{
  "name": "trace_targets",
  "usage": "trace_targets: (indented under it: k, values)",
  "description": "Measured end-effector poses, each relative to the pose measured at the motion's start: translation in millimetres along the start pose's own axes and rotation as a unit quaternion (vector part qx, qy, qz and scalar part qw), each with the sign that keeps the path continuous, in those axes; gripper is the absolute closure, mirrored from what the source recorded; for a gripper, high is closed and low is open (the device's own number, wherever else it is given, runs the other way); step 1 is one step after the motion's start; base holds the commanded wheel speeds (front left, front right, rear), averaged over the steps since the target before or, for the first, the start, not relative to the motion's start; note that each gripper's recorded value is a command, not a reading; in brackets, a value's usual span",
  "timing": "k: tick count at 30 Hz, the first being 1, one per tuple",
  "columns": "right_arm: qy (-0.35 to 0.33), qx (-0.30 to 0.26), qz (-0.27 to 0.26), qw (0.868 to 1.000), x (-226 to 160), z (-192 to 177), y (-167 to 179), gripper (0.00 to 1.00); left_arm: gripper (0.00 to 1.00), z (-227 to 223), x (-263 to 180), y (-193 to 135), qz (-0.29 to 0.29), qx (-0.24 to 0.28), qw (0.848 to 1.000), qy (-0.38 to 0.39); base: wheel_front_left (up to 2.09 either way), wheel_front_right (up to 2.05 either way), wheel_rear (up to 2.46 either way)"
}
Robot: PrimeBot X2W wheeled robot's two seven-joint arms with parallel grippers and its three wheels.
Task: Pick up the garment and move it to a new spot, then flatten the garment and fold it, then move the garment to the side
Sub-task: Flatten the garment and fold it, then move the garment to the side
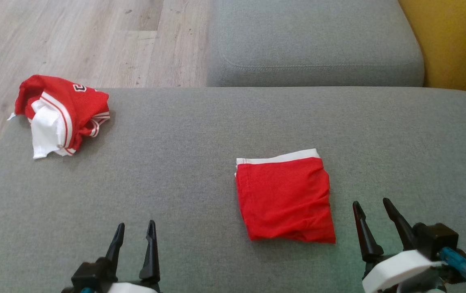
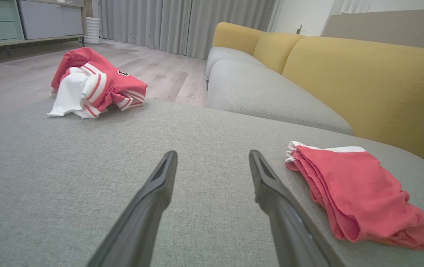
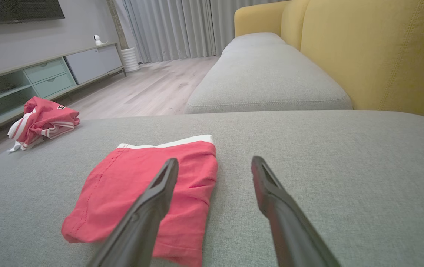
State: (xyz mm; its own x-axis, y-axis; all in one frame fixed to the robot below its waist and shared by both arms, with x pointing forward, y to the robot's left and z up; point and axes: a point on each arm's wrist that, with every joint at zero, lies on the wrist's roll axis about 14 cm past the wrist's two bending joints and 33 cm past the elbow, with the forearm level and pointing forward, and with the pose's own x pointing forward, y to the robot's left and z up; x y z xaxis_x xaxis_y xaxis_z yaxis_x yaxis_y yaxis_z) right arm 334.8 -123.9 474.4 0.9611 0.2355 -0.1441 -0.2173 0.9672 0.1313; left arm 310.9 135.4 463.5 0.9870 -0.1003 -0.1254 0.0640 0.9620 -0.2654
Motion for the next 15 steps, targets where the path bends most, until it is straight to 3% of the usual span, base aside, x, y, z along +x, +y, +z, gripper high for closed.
trace_targets:
  k: [15]
  values:
    - [0.014,-0.002,-0.001,1.0,2.1,-6.4,-1.5,0.0,0.0,-4.5,0.1,0.6,0.003,0.003,1.0,0.004,0.0,0.0,0.0]
